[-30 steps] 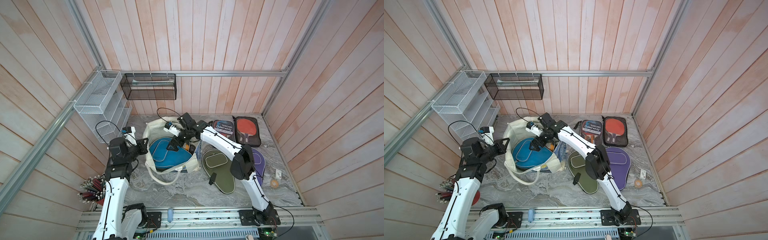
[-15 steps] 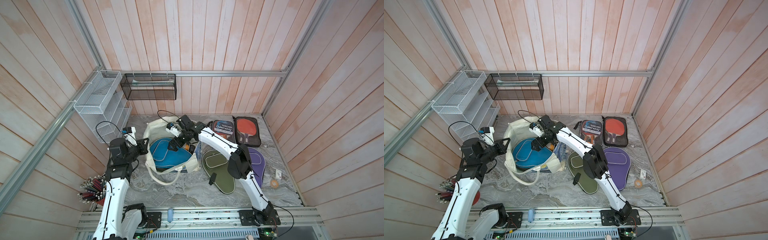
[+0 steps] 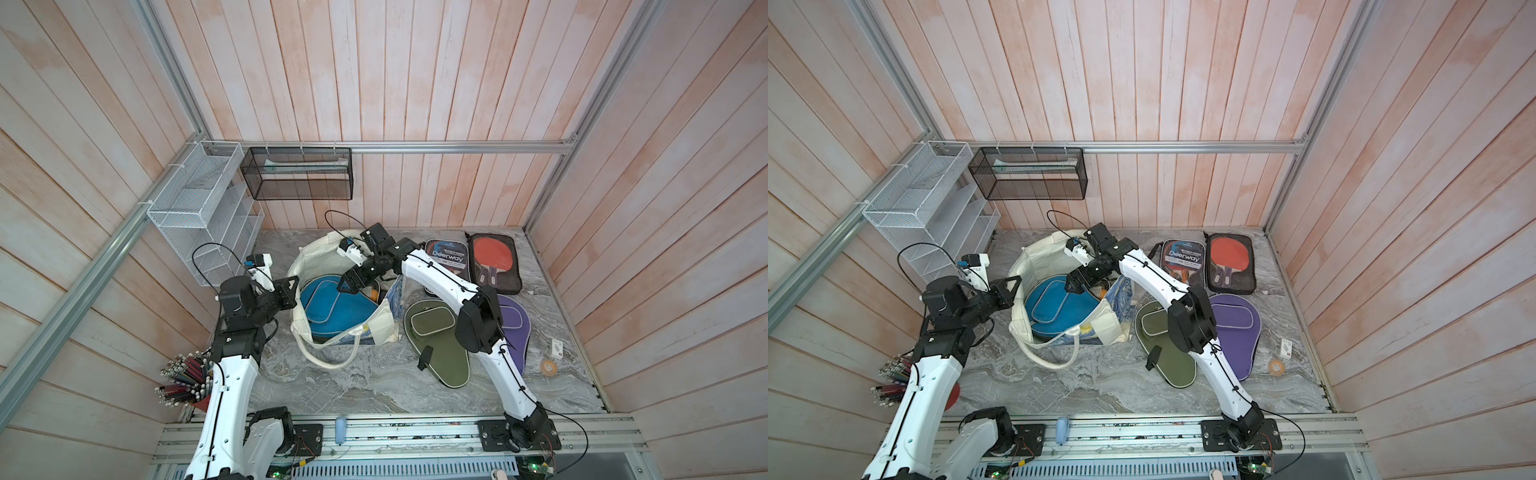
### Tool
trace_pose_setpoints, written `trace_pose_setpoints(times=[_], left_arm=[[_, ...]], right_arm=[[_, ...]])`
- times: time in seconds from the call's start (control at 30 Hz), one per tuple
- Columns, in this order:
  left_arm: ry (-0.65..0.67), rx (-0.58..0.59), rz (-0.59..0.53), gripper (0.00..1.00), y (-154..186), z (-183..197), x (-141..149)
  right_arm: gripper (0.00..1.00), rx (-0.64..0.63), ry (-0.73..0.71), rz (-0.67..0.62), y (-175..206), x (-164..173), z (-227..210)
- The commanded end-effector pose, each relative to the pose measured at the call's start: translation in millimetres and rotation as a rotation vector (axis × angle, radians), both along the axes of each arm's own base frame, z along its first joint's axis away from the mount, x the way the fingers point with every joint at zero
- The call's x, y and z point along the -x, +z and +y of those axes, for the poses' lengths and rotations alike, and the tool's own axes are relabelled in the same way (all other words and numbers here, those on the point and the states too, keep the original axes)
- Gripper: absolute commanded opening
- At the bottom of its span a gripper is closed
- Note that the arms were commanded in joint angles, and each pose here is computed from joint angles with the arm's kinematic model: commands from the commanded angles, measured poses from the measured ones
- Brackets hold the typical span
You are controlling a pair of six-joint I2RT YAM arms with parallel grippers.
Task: Remove the ping pong set from the canvas bag
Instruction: Pick up the ping pong set from the canvas bag.
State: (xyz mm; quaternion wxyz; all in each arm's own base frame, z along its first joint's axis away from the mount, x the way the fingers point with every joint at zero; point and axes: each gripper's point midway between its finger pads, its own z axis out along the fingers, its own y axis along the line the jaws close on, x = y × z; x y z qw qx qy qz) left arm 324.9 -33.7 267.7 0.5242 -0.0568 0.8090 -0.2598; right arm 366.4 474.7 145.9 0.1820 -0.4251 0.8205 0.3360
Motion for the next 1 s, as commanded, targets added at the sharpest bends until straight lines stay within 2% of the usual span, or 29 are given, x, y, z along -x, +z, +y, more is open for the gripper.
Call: trace_pose_setpoints(times=[0.0,0.1,0.17,0.27,0.3,0.43,0.47,0.53,0.67,0.97], left_arm=[[-0.021,0.007,-0.052,0.0,9.7,-3.3,-1.3],[-0.023,0.013,-0.053,0.0,9.8,-3.5,-2.8],[-0.027,0.016,-0.054,0.0,10.1,-4.2,-3.5],[-0.026,0.018,-0.056,0.0,11.3,-4.1,-3.7],[-0.025,0.017,-0.058,0.0,12.2,-4.0,-3.2],[-0.025,0.018,-0.055,0.0,11.3,-4.2,-2.1],[-0.024,0.017,-0.055,0.0,11.1,-4.1,-2.1],[-0.025,0.018,-0.057,0.0,11.5,-4.1,-2.0],[-0.03,0.027,-0.058,0.0,11.2,-5.2,-2.6],[-0.033,0.029,-0.062,0.0,11.9,-5.9,-2.2]], right_arm=[[0.99,0.061,0.066,0.174,-42.5,31.0,-11.8],[1.0,0.075,0.07,0.181,-47.2,35.7,-16.5],[0.97,0.078,0.074,0.18,-47.1,37.0,-17.2],[0.83,0.051,0.092,0.183,-40.1,39.4,-14.3],[0.75,0.039,0.099,0.184,-36.5,40.2,-12.7],[0.22,-0.006,0.107,0.165,-16.2,38.7,-7.7],[0.11,-0.015,0.104,0.158,-11.6,37.7,-6.7],[0.01,-0.037,0.1,0.144,-0.2,36.6,-5.1],[0.0,-0.078,0.097,0.093,31.0,35.3,-4.9],[0.0,-0.265,0.088,-0.108,140.5,33.3,-7.1]])
